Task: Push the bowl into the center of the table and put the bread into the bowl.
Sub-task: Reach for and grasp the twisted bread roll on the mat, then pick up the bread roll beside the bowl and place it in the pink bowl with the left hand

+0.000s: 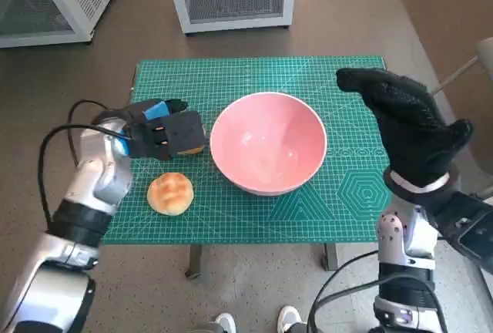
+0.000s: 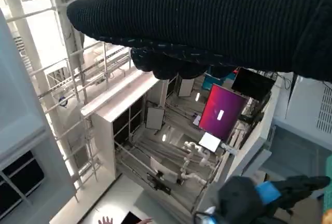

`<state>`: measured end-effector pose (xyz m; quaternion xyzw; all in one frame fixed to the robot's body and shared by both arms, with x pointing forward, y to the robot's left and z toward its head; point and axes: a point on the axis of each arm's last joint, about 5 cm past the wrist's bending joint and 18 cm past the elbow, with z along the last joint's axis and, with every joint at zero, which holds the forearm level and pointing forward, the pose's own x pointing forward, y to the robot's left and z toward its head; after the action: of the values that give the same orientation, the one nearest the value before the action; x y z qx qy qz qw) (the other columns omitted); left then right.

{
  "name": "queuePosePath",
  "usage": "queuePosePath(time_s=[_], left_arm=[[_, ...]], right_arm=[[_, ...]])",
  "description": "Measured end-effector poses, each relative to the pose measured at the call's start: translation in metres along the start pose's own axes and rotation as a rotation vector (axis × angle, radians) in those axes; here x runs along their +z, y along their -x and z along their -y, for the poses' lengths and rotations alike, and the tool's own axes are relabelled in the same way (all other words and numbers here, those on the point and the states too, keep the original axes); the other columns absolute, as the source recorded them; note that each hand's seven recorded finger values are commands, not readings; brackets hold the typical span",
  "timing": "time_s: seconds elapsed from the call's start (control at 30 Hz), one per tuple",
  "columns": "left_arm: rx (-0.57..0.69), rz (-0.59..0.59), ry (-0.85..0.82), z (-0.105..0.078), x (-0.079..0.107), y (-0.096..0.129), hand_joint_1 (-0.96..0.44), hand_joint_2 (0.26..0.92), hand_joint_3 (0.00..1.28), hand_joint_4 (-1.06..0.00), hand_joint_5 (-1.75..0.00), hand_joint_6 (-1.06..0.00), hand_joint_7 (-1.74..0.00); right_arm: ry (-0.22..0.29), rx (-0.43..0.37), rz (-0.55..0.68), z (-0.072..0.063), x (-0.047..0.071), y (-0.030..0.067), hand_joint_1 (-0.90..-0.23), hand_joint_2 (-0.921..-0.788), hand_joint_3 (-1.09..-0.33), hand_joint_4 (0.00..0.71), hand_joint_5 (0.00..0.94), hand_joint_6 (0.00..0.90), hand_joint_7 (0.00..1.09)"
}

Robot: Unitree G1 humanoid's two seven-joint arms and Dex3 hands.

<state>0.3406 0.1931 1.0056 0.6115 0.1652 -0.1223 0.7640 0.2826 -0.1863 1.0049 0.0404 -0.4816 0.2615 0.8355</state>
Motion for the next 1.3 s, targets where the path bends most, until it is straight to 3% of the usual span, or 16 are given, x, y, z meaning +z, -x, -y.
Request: queuePosePath(time_s=[0.27,0.43,0.53,0.57,0.6,0.63,0.67,0.8,0.97,1.1,1.3], left_arm=[[-0.020,-0.039,-0.034,0.014,0.000,-0.013,0.02,0.746,0.02,-0.18,-0.01,-0.38,-0.03],[-0.038,-0.056,-0.047,0.022,0.000,-0.019,0.03,0.767,0.03,-0.27,-0.05,-0.44,-0.06],[-0.018,-0.054,-0.057,0.025,-0.001,-0.021,0.04,0.796,0.05,-0.49,-0.09,-0.53,-0.09],[-0.003,-0.048,-0.065,0.026,-0.001,-0.022,0.05,0.817,0.05,-0.63,-0.15,-0.60,-0.12],[0.011,-0.043,-0.075,0.027,-0.002,-0.022,0.05,0.827,0.05,-0.67,-0.19,-0.63,-0.14],[0.028,-0.036,-0.088,0.029,-0.003,-0.023,0.04,0.853,0.05,-0.70,-0.43,-0.63,-0.34],[0.044,-0.026,-0.104,0.031,-0.003,-0.023,0.03,0.877,0.08,-0.69,-0.73,-0.60,-0.63],[0.115,0.020,-0.165,0.037,-0.007,-0.025,0.01,0.907,0.08,-0.66,-1.21,-0.67,-0.91],[0.153,0.050,-0.190,0.039,-0.010,-0.025,0.00,0.916,0.09,-0.63,-1.30,-0.66,-1.04],[0.165,0.047,-0.186,0.037,-0.013,-0.024,0.00,0.910,0.09,-0.62,-1.23,-0.67,-1.14],[0.220,0.054,-0.149,0.023,-0.017,-0.019,0.00,0.917,0.08,-0.64,-1.21,-0.67,-1.13]], right_arm=[[0.003,-0.006,0.005,-0.001,0.002,0.0006,-0.517,-0.921,-0.460,0.342,0.000,0.122,0.55],[0.004,-0.011,0.005,-0.001,0.003,0.0016,-0.520,-0.921,-0.459,0.342,0.000,0.124,0.54],[0.005,-0.013,0.005,-0.001,0.003,0.0020,-0.521,-0.921,-0.459,0.341,0.000,0.124,0.54],[0.005,-0.014,0.005,-0.001,0.003,0.0021,-0.521,-0.921,-0.459,0.341,0.000,0.124,0.54],[0.005,-0.016,0.005,-0.001,0.004,0.0021,-0.521,-0.921,-0.459,0.341,0.000,0.124,0.54],[0.005,-0.017,0.004,-0.002,0.004,0.0023,-0.521,-0.921,-0.458,0.341,0.000,0.124,0.54],[0.005,-0.018,0.004,-0.002,0.004,0.0024,-0.521,-0.921,-0.458,0.341,0.000,0.124,0.54],[0.007,-0.019,0.004,-0.002,0.005,0.0032,-0.521,-0.921,-0.458,0.341,0.000,0.125,0.54],[0.007,-0.020,0.002,-0.002,0.005,0.0041,-0.521,-0.921,-0.457,0.341,0.000,0.125,0.54],[0.006,-0.021,0.001,-0.002,0.005,0.0047,-0.521,-0.921,-0.456,0.341,0.000,0.123,0.54],[0.005,-0.022,0.001,-0.002,0.005,0.0050,-0.520,-0.921,-0.455,0.344,0.001,0.121,0.54]])
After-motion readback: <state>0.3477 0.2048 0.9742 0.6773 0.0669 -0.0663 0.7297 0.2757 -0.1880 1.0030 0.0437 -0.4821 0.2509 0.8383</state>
